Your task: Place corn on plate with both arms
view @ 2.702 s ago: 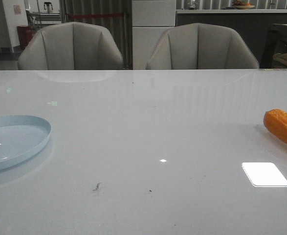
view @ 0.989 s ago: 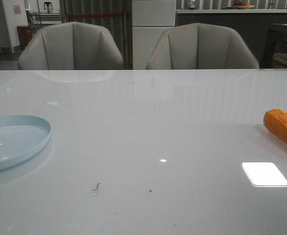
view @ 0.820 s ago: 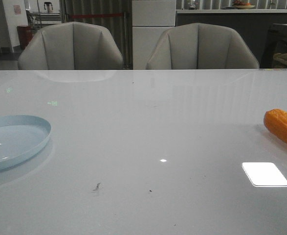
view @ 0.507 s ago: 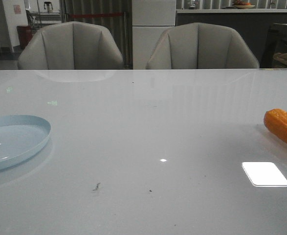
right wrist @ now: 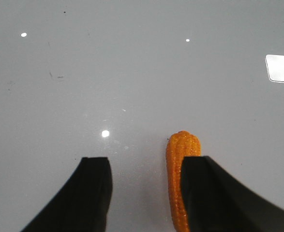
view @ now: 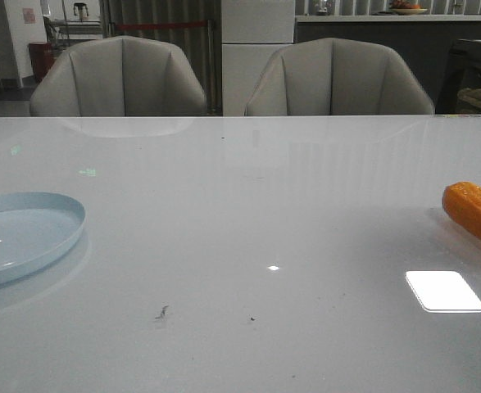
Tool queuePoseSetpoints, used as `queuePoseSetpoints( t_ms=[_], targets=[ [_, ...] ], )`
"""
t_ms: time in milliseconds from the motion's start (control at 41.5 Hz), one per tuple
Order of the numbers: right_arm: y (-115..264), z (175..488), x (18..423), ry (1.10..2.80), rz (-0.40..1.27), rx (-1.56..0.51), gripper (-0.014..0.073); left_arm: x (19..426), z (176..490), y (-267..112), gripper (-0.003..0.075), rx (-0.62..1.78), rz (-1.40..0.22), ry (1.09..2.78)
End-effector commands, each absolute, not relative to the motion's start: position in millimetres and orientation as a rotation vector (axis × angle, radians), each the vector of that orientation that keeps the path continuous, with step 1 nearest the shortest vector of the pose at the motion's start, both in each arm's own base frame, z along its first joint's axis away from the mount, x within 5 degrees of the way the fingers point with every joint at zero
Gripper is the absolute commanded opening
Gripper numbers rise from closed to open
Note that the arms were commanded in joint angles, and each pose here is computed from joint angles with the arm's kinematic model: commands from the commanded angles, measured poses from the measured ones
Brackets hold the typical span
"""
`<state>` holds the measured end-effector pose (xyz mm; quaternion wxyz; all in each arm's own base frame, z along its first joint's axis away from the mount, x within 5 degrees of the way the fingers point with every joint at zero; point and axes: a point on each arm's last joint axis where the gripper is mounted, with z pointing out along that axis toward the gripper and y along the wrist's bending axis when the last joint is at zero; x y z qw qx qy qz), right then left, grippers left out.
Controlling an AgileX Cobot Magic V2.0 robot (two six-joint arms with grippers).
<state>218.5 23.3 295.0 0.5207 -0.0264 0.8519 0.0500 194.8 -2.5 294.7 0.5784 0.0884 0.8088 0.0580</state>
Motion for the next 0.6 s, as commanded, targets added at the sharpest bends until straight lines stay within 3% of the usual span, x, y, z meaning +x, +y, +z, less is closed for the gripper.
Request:
queuePoseSetpoints(
  t_ms=[0, 217, 579],
  targets=[
    [22, 316, 222, 1.923, 0.114, -0.052, 0.0468, 197, 314, -3, 0.0495, 0.184, 0.123, 1.778],
    [23, 314, 221, 1.944, 0.117, -0.054, 0.0468, 202, 308, 5, 0.0496, 0.063, 0.079, 1.876],
    [24, 311, 219, 1.990, 0.159, -0.021, 0.0468, 275, 303, 36, 0.0496, -0.092, 0.076, 2.369]
  ],
)
